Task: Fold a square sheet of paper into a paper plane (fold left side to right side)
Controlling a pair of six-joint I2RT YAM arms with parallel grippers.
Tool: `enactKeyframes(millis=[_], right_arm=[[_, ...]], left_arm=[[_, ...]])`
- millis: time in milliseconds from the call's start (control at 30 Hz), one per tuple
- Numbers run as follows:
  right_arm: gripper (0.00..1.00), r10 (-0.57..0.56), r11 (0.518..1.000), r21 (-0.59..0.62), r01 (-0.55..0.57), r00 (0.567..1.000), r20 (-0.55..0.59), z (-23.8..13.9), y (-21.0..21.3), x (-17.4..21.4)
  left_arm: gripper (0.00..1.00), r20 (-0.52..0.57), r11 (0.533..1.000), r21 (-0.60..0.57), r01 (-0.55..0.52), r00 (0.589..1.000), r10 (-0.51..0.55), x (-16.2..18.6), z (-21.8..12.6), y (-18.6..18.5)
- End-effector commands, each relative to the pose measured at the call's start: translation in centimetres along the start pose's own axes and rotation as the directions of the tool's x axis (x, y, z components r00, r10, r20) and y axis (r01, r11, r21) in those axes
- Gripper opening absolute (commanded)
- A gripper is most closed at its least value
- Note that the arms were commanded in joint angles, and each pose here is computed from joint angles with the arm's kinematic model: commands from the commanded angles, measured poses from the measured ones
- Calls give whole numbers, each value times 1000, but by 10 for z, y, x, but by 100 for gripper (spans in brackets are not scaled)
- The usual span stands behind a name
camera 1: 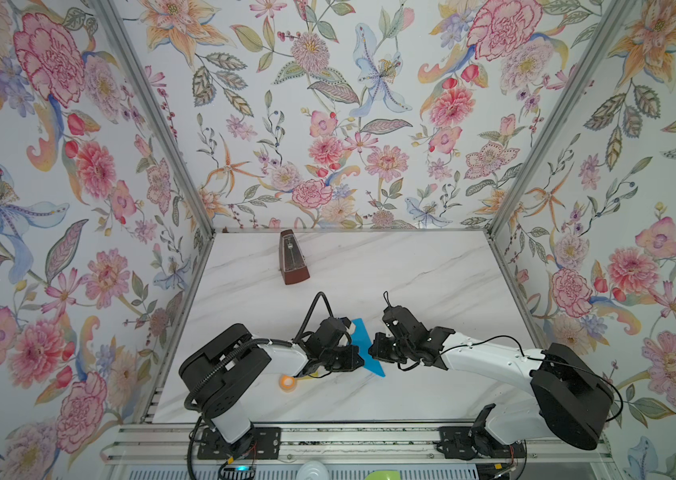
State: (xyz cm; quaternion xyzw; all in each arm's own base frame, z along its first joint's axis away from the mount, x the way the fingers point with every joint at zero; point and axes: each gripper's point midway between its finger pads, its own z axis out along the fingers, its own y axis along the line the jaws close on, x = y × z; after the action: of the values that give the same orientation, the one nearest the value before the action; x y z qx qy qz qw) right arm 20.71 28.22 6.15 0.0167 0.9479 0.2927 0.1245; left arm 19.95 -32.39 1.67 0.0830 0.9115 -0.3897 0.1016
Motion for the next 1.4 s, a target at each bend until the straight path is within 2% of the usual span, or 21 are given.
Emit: enactKeyframes(millis=[0,500,767,967,1200,1367], right_arm=[[1,118,993,15,-117,993,-30,13,-6,13],[0,141,988,68,-136,988,-68,38,-23,27],[0,168,973,175,-151,982,-86,41,-55,40],[0,177,967,202,-152,978,-110,47,-69,50],[0,170,970,196,-145,978,-117,50,-66,50],[0,170,970,197,-145,978,-118,50,-67,50]], left_arm=[[0,-54,985,-162,67,996,-77,28,6,46],[0,-62,982,-174,68,995,-80,30,6,49],[0,-59,982,-178,55,996,-67,28,3,46],[3,-49,973,-224,-52,998,42,5,-12,27],[7,-108,937,-307,-169,984,142,-10,-20,22],[8,-147,944,-252,-215,972,183,-10,-15,7]])
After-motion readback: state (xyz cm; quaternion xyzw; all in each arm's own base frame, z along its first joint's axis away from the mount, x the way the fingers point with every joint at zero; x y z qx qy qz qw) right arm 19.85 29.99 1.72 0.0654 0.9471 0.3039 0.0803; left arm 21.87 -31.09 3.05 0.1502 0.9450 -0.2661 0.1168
